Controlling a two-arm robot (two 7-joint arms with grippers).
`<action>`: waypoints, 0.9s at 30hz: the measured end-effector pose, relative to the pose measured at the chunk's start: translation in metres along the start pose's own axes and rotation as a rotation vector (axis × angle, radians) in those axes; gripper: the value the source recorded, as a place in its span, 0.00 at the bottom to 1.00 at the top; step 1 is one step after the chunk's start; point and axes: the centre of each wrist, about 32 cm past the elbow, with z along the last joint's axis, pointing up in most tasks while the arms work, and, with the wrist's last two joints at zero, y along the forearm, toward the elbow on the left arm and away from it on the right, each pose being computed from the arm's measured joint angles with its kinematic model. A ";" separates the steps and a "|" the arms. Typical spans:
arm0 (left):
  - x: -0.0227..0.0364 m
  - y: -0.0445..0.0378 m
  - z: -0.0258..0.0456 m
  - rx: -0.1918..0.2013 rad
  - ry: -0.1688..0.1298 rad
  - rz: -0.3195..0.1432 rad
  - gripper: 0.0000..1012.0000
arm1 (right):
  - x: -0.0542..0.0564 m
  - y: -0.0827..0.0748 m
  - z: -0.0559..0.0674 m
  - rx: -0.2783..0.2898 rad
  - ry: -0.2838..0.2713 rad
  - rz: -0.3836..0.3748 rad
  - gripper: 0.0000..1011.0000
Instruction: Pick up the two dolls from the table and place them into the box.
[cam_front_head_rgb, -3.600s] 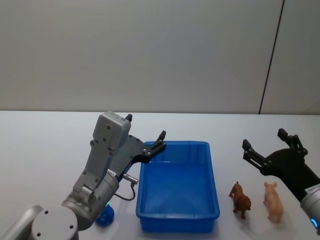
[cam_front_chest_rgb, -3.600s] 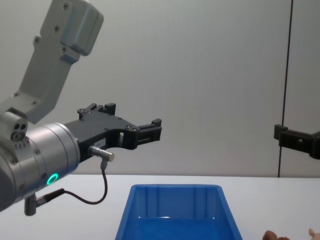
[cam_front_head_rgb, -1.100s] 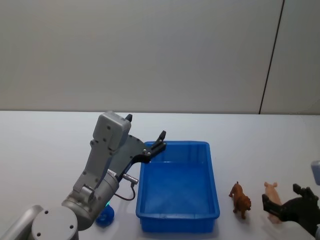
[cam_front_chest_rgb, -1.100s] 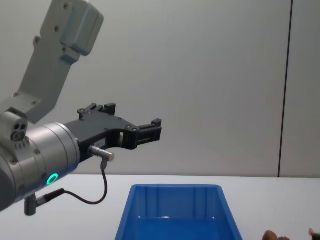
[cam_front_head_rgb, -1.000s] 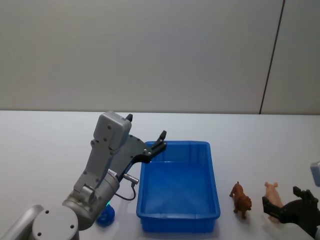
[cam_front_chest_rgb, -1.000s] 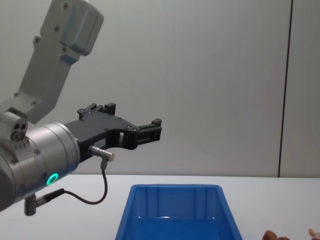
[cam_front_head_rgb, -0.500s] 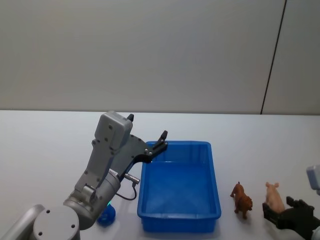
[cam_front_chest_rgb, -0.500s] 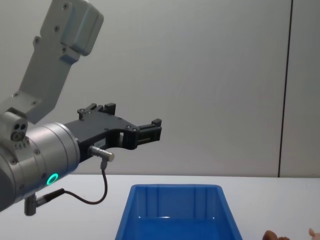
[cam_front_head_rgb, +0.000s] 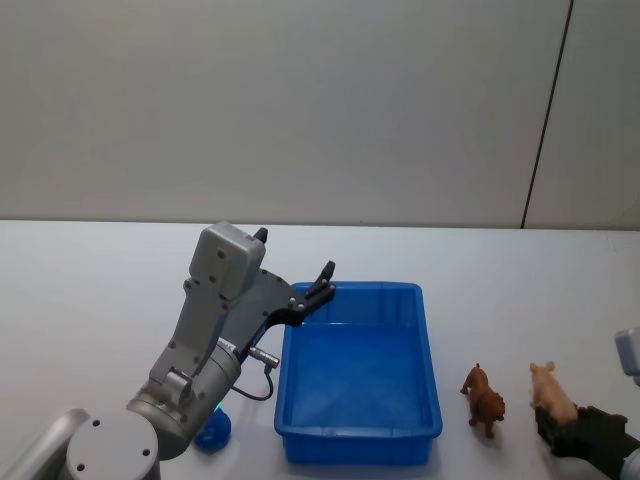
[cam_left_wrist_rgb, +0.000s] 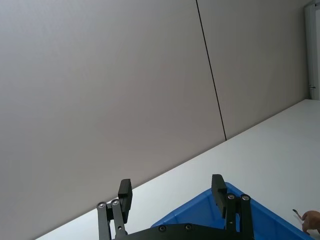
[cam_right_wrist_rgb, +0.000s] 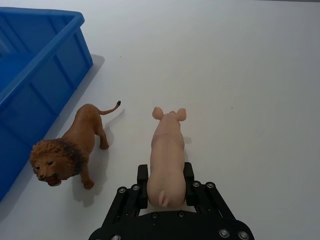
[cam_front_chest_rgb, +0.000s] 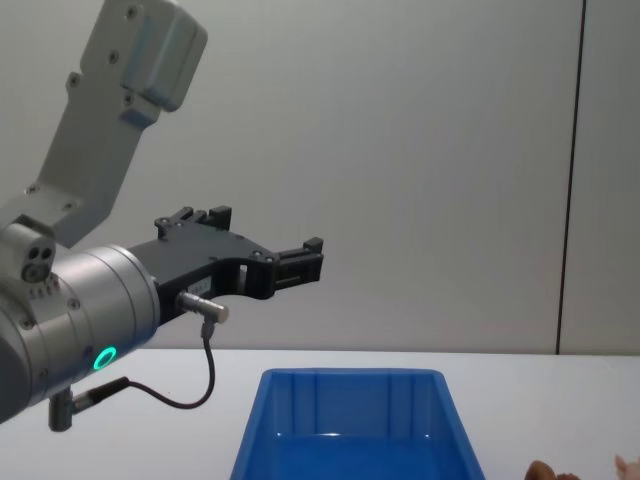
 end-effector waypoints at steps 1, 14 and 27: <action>0.0000 0.0000 0.0000 0.000 0.000 0.000 0.99 | 0.000 0.000 0.000 0.001 0.001 0.000 0.38; 0.0000 0.0000 0.0000 0.000 0.000 0.000 0.99 | -0.001 -0.005 0.013 0.103 -0.015 0.008 0.38; 0.0000 0.0000 0.0000 0.000 0.000 0.000 0.99 | -0.013 -0.011 0.041 0.239 -0.089 0.113 0.37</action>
